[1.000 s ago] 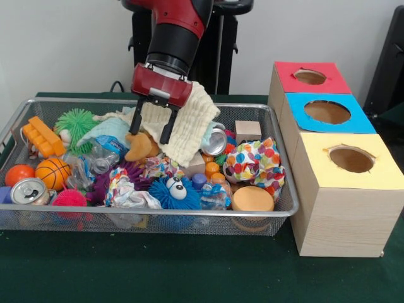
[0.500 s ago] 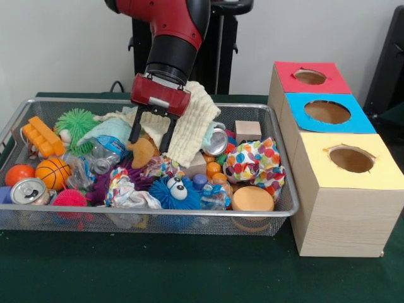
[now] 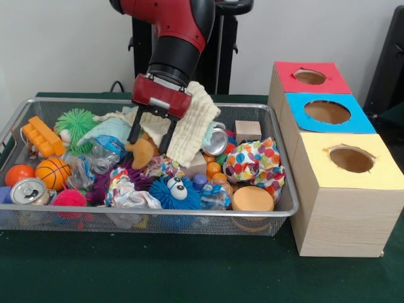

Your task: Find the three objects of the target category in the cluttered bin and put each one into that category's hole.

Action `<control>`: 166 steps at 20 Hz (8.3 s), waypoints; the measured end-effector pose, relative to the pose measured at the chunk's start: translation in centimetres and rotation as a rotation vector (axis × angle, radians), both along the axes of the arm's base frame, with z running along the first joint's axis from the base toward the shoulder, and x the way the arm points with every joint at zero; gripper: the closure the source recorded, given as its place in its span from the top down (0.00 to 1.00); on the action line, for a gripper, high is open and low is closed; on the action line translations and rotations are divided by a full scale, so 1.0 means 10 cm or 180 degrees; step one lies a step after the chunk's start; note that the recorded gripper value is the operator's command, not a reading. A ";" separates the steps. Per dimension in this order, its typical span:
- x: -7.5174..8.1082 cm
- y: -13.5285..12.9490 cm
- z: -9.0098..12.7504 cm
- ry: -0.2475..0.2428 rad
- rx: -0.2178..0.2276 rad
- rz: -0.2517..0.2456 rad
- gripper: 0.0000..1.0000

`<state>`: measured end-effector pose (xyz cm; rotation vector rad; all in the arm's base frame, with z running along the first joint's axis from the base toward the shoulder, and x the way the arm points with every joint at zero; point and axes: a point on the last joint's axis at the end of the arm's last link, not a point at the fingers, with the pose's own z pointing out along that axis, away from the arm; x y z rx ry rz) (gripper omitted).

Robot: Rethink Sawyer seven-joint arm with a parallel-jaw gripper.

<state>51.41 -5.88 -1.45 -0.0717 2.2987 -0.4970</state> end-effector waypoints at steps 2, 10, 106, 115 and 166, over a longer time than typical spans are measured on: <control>0.01 0.06 0.01 -0.0002 -0.0029 -0.0070 1.00; -0.01 0.27 -0.01 0.0001 -0.0167 -0.0309 1.00; -0.36 1.17 1.00 0.0079 -0.0291 -0.0815 0.00; -0.34 1.11 1.45 0.0024 -0.0283 -0.0918 0.00; -0.14 0.63 1.10 0.0036 0.0109 -0.0364 1.00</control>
